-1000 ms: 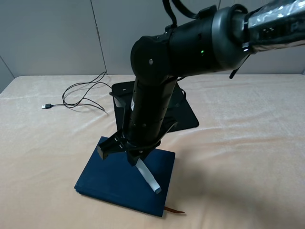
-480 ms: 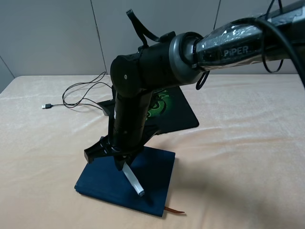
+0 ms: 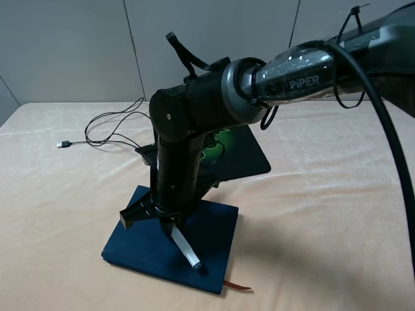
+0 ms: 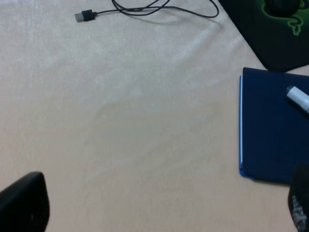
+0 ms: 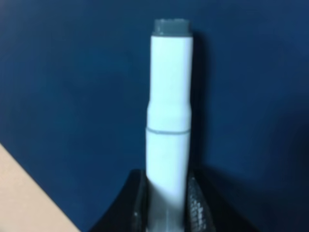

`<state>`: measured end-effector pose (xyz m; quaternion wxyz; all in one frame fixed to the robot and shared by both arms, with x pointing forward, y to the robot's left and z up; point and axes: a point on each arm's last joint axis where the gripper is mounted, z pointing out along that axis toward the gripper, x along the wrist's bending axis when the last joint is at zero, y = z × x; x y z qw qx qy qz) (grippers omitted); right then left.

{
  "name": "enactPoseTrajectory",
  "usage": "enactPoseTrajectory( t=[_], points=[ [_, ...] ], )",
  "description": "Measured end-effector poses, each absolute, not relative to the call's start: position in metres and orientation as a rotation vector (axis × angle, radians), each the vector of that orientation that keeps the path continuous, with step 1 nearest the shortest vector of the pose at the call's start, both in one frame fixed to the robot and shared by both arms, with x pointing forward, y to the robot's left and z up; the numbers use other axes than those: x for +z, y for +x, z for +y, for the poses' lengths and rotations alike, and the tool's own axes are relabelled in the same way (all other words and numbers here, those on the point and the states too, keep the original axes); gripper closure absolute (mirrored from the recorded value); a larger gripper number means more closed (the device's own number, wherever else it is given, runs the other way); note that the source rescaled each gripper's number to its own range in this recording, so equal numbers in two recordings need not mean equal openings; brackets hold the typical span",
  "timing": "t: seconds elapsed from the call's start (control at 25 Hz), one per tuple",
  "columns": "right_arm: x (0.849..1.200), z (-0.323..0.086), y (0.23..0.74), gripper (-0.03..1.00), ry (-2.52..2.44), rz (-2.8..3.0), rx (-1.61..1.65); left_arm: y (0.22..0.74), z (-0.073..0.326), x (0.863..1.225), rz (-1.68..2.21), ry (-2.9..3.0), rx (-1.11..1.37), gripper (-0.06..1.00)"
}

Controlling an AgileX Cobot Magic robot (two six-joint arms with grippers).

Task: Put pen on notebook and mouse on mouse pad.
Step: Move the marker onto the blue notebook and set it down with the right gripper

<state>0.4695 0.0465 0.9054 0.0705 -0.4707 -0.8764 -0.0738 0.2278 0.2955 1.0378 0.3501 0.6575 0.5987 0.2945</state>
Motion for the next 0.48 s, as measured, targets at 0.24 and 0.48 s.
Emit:
enactPoseTrajectory(
  t=[0.24, 0.48],
  points=[
    [0.9052, 0.0459, 0.4708, 0.97, -1.412, -2.656, -0.225, 0.2278, 0.2955, 1.0378, 1.551, 1.703, 0.763, -0.06],
    [0.9059, 0.0483, 0.471, 0.12, -1.425, -2.633, -0.258, 0.2278, 0.2955, 1.0378, 1.551, 1.703, 0.763, -0.06]
  ],
)
